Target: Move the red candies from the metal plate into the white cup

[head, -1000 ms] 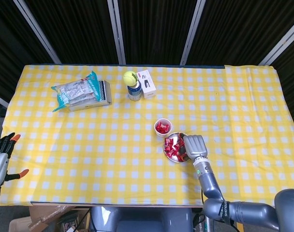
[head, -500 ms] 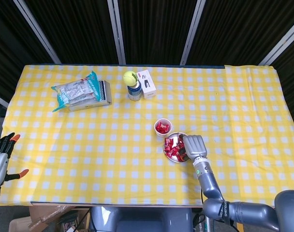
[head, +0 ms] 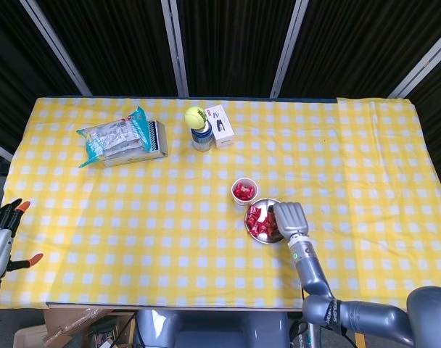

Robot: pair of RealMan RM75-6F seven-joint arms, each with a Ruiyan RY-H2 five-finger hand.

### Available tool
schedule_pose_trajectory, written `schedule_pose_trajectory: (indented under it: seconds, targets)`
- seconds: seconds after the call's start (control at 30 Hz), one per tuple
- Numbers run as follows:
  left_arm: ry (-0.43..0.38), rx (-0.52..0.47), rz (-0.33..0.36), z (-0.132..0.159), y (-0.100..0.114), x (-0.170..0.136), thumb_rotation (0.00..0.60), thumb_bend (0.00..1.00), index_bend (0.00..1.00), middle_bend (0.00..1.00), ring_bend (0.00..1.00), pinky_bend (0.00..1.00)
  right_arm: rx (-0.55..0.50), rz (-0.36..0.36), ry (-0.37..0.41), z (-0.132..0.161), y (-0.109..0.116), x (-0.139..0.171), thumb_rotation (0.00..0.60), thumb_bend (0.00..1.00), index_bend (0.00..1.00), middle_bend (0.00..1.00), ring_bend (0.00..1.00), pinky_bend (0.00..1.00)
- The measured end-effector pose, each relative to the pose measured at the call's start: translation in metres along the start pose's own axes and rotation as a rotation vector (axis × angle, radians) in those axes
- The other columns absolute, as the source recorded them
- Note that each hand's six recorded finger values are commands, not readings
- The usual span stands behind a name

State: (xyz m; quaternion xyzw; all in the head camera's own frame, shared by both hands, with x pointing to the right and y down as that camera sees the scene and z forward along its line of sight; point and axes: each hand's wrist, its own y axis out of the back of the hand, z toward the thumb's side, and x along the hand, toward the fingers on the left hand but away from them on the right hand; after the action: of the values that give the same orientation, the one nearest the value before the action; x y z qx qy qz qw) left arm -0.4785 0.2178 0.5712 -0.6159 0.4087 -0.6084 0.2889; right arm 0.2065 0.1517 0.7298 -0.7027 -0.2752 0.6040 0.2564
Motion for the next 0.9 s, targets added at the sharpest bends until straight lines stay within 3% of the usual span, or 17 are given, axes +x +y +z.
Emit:
schedule_pose_trajectory:
  seconds: [0.4, 0.9]
  targets:
    - [-0.003, -0.004, 0.0, 0.0, 0.0, 0.0, 0.6, 0.05, 0.0, 0.0, 0.0, 0.0, -0.019, -0.067, 0.028, 0.006, 0.027, 0.005, 0.6, 0.63, 0.67, 0.88, 0.91, 1.0]
    - [-0.004, -0.006, 0.0, 0.001, 0.0, -0.001, 0.6, 0.05, 0.0, 0.0, 0.0, 0.0, -0.082, -0.201, 0.062, 0.02, 0.098, 0.019, 0.6, 0.63, 0.67, 0.88, 0.91, 1.0]
